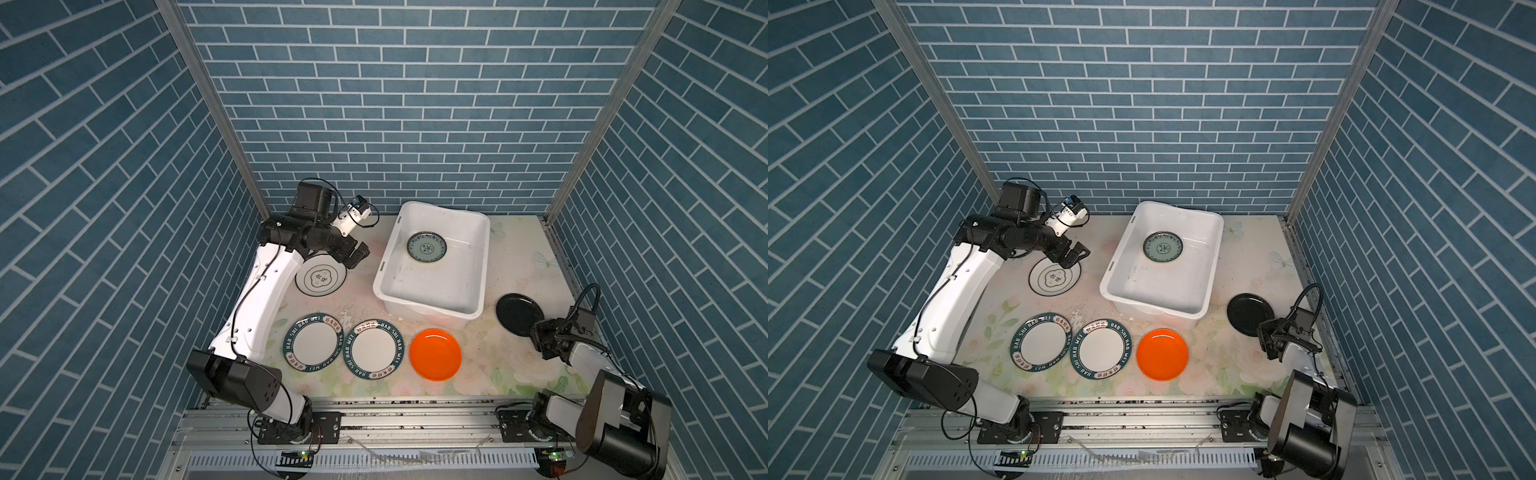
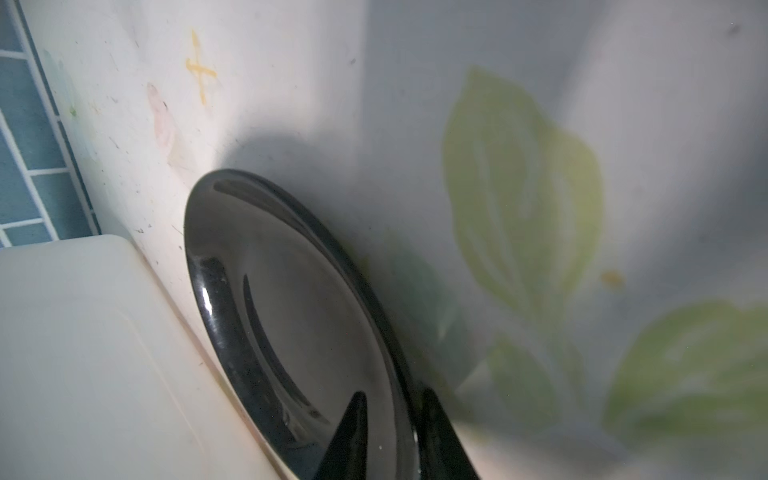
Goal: Place the plates into the plastic bin on the countertop
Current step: 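Close the right gripper on the black plate's rim and tilt it up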
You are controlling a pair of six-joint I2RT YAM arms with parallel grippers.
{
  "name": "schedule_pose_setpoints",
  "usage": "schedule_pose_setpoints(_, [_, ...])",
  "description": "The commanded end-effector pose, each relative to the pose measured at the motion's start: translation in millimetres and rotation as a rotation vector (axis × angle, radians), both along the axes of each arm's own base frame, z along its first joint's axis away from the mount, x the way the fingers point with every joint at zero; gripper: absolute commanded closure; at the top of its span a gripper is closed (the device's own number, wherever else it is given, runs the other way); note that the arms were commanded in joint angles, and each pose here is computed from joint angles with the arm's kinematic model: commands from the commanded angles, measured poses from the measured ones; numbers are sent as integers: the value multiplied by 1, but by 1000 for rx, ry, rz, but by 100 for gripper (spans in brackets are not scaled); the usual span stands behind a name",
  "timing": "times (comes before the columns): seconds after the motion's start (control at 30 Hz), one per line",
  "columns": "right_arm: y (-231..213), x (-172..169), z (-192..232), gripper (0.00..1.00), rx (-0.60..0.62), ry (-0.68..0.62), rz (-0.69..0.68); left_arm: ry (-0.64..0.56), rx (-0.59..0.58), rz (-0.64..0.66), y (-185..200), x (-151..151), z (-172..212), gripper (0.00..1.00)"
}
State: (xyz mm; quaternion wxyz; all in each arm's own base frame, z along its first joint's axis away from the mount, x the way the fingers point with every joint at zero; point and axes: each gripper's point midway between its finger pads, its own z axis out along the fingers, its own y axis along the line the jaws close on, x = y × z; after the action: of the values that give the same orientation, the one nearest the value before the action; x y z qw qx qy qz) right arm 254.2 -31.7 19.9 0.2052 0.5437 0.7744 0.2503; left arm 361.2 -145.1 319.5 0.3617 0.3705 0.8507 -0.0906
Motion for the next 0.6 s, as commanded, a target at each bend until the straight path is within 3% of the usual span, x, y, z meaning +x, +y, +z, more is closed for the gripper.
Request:
schedule_pose_setpoints(0.0, [7,-41,-36,78,42,179,-51,7,-15,-3,-4,0,-3,0])
schedule_pose_setpoints(0.57, [5,-26,-36,94,47,132,-53,-12,-5,4,0,-3,-1,0])
